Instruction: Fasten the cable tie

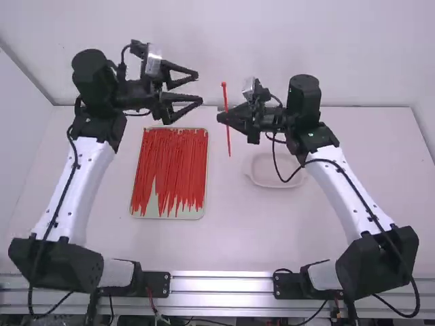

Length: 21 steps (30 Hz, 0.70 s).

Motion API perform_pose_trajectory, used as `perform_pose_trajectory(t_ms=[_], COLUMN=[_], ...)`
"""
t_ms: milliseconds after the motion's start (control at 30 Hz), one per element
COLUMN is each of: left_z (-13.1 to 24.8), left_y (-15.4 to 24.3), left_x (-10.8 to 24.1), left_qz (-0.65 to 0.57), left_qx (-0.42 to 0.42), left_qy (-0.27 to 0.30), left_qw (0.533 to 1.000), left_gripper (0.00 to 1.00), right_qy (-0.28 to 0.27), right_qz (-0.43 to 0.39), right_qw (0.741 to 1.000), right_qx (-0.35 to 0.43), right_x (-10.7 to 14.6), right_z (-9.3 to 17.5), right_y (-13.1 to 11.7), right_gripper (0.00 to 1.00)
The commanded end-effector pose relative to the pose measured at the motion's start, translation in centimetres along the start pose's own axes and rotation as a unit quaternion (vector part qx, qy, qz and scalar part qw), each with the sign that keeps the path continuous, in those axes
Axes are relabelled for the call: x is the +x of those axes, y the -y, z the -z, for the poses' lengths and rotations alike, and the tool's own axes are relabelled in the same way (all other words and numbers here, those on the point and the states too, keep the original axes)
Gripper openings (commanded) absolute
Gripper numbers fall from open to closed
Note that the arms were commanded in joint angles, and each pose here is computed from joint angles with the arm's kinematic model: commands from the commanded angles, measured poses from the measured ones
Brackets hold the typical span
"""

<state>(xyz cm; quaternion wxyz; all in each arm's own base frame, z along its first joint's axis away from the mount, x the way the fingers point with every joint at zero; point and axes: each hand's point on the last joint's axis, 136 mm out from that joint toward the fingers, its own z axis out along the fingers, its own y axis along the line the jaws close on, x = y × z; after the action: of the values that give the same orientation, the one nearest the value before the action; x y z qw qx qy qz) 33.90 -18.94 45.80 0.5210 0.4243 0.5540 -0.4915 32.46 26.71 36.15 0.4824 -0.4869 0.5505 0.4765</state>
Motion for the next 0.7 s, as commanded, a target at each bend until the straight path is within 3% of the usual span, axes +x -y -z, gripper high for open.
perform_pose_trajectory(t_ms=[0,133,300,400,667], left_z=[-1.5,-2.5,-2.7,-2.5,-2.9], left_y=[2.4,3.0,3.3,3.4,2.7], left_x=[0.2,0.2,-0.4,-0.9,-1.5], left_qz=[-0.022,-0.030,-0.039,-0.041,-0.038], left_qx=[0.077,0.093,0.097,0.096,0.074], left_qy=[-0.010,-0.008,-0.003,0.000,0.012], left_qw=[0.997,0.995,0.994,0.995,0.996], left_gripper=[0.90,0.82,0.50,0.39,0.29], right_qy=[0.015,0.021,0.026,0.026,0.026], right_qz=[0.045,0.048,0.041,0.041,0.041], right_qw=[0.999,0.998,0.999,0.999,0.999], right_qx=[-0.020,-0.022,-0.018,-0.019,-0.019], right_x=[-2.3,-2.7,-3.2,-3.2,-3.1], right_z=[-0.1,-0.3,0.0,-0.1,-0.1], right_y=[-1.5,-1.7,-1.4,-1.5,-1.5], right_gripper=[0.00,0.00,0.00,0.00,0.00])
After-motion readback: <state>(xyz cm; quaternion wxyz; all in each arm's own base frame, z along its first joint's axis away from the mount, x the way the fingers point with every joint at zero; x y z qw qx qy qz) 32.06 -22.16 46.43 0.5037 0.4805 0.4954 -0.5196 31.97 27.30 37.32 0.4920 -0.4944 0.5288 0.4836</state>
